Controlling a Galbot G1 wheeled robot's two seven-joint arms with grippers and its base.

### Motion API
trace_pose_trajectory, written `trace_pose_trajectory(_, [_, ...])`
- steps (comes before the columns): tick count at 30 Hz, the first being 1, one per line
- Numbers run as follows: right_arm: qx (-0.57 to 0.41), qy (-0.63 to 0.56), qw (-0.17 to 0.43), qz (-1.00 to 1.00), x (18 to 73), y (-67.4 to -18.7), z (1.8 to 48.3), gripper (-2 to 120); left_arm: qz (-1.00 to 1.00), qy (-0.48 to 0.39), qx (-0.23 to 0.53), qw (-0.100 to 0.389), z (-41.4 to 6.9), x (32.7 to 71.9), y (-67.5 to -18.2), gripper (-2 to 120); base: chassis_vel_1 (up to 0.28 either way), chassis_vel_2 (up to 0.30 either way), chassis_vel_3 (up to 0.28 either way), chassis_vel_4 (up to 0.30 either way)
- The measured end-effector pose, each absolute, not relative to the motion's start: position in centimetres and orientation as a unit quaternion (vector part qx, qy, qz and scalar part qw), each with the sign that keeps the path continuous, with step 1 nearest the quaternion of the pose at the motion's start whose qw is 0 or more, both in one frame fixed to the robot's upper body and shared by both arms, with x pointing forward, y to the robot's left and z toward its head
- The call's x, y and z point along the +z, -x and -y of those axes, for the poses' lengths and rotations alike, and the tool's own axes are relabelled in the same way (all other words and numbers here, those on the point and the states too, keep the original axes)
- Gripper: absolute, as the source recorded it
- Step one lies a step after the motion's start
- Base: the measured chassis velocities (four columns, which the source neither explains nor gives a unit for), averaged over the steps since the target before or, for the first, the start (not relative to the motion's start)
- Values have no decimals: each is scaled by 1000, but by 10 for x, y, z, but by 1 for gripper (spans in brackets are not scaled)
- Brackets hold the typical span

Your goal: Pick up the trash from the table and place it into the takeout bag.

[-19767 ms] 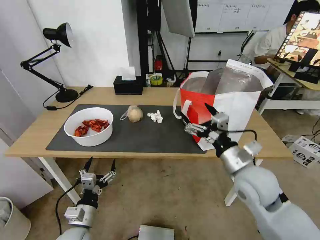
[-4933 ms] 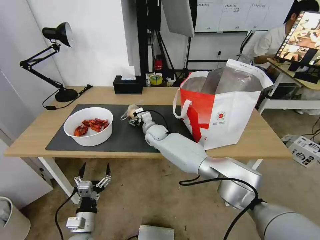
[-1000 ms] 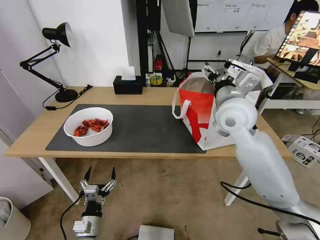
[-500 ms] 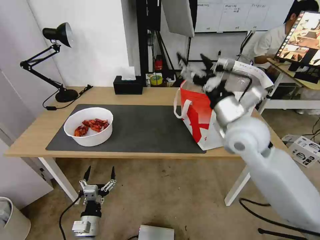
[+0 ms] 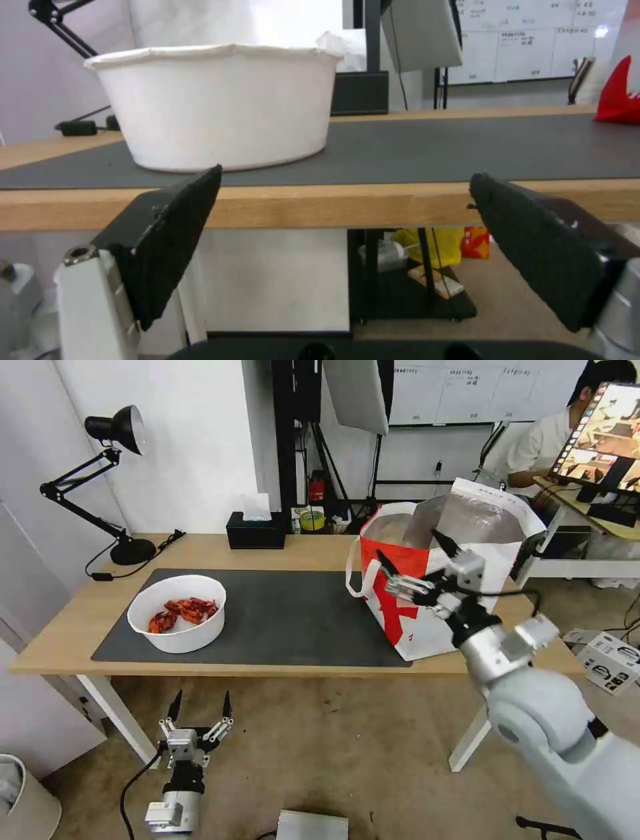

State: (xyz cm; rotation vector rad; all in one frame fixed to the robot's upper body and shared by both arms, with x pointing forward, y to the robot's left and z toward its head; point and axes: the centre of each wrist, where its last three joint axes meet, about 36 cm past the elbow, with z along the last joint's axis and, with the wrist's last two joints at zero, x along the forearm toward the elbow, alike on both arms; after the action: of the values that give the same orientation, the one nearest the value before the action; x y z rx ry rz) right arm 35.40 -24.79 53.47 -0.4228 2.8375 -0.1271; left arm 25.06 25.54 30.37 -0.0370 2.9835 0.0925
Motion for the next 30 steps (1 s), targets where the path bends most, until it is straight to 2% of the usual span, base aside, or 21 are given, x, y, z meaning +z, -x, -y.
trace_pose_trajectory(7, [-44, 108, 135, -984, 485, -314, 247, 100, -996, 12, 31, 80, -255, 305, -250, 100, 0, 0, 0, 0])
trace_pose_trajectory(16, [-37, 67, 88, -993, 423, -256, 232, 100, -996, 13, 32, 81, -256, 305, -250, 100, 0, 0, 0, 0])
trace_pose_trajectory(30, [-28, 25, 19, -999, 362, -234, 224, 100, -996, 13, 30, 81, -256, 304, -251, 100, 0, 0, 0, 0])
